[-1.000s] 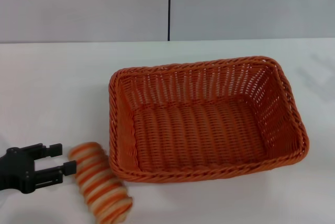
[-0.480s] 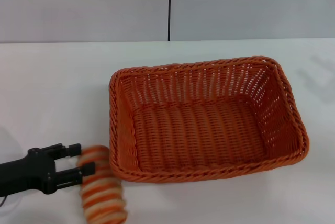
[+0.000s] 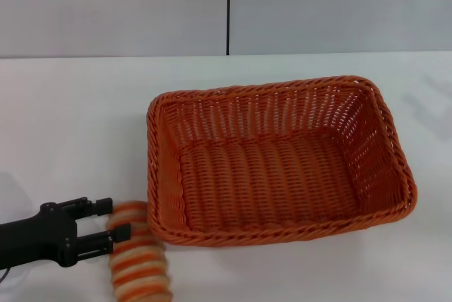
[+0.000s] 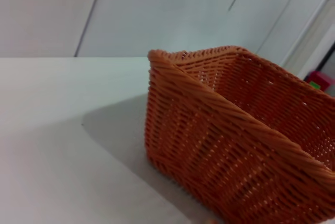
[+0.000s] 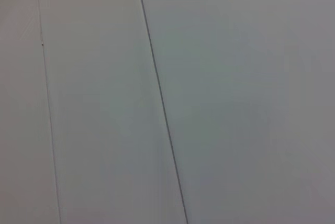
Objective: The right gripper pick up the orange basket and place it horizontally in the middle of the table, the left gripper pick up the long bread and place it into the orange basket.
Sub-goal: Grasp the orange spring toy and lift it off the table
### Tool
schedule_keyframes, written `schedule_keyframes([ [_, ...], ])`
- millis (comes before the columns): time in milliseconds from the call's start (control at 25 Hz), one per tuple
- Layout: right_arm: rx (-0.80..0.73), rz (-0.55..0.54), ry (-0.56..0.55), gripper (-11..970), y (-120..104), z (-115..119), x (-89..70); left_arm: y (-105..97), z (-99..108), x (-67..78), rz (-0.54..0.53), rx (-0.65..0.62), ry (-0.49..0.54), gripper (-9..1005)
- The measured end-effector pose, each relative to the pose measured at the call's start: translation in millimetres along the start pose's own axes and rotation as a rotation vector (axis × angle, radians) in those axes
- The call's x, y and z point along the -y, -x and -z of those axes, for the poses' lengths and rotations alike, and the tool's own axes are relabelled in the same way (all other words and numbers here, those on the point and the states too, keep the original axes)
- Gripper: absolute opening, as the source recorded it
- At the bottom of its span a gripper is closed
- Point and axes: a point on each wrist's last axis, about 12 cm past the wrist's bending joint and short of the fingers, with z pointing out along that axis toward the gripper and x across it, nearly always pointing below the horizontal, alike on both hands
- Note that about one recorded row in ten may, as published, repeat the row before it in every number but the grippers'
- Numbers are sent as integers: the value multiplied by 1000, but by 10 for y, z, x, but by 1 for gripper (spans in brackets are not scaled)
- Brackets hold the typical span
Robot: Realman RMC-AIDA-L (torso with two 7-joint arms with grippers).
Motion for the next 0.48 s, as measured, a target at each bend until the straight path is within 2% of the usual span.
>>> schedule_keyframes([
  [320,-3,-1,-1,617,-2,30,-10,-39,33,15,-27,4,9,665],
  [480,-4,-3,-3,617,-6,51,-18,-65,46,12,-26,1,23,528],
])
